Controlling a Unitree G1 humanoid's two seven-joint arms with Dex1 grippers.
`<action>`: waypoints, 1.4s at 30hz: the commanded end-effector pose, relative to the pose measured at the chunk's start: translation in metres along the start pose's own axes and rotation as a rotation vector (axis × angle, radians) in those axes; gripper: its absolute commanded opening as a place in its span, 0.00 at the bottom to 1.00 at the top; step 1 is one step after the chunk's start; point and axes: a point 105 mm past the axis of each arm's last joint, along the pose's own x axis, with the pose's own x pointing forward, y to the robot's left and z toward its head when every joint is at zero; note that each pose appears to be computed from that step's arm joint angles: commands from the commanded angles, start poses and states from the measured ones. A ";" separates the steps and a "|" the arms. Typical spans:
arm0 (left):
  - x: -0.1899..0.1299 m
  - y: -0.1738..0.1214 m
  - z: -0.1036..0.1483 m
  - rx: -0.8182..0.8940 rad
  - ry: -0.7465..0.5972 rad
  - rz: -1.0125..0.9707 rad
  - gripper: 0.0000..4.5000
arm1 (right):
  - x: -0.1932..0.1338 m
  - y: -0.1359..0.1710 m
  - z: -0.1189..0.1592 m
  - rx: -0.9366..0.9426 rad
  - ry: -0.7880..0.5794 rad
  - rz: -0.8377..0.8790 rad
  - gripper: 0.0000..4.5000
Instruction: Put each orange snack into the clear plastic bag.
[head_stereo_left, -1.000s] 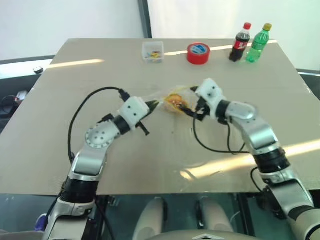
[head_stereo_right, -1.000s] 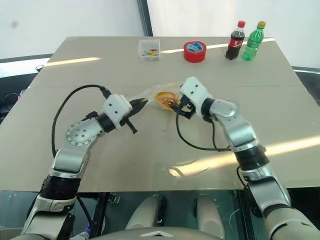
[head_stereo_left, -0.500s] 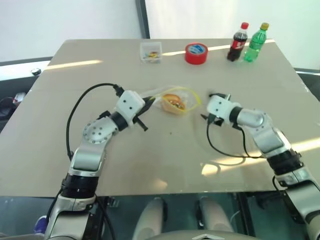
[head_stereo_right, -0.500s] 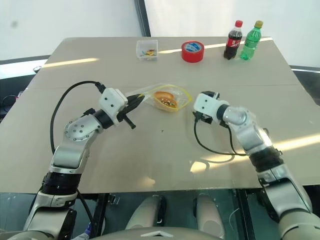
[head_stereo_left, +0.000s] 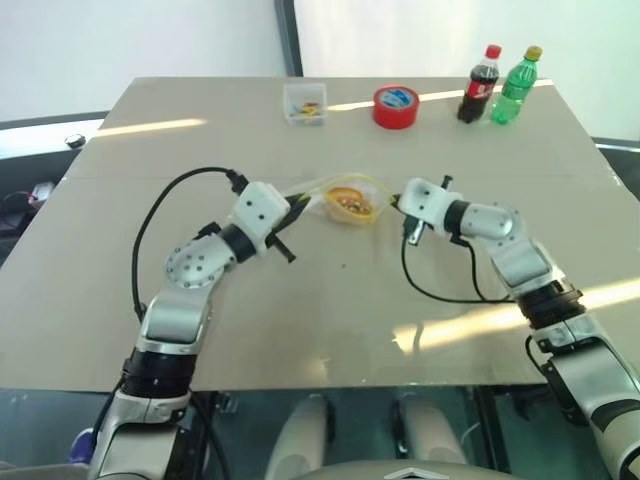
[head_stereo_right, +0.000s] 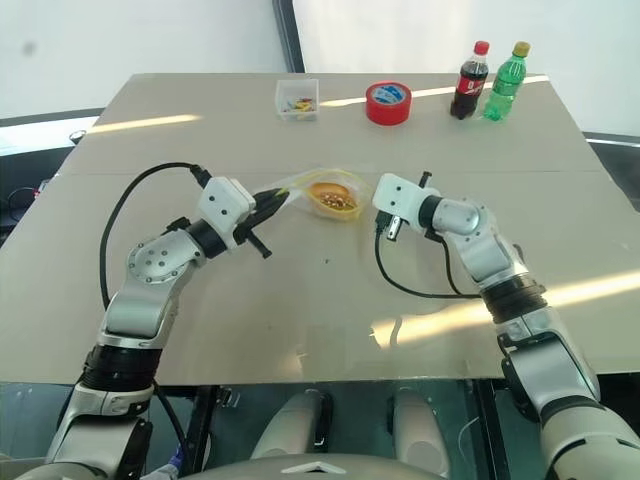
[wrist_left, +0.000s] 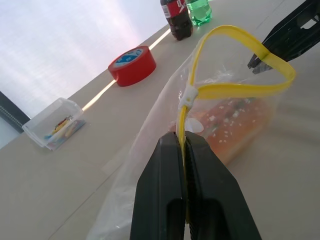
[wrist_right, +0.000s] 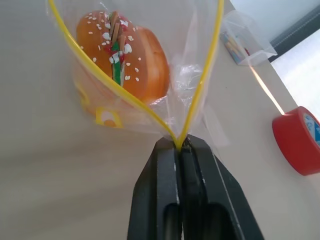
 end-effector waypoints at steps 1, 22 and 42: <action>0.002 0.021 0.031 0.014 -0.108 0.057 0.00 | -0.024 -0.045 0.024 -0.060 -0.050 -0.117 0.01; 0.007 -0.013 0.005 0.260 -0.102 -0.061 0.00 | -0.083 -0.005 -0.018 -0.094 0.209 -0.315 0.01; 0.001 -0.038 0.005 0.449 -0.100 -0.157 0.00 | -0.035 0.055 0.079 -0.091 -0.076 0.028 0.47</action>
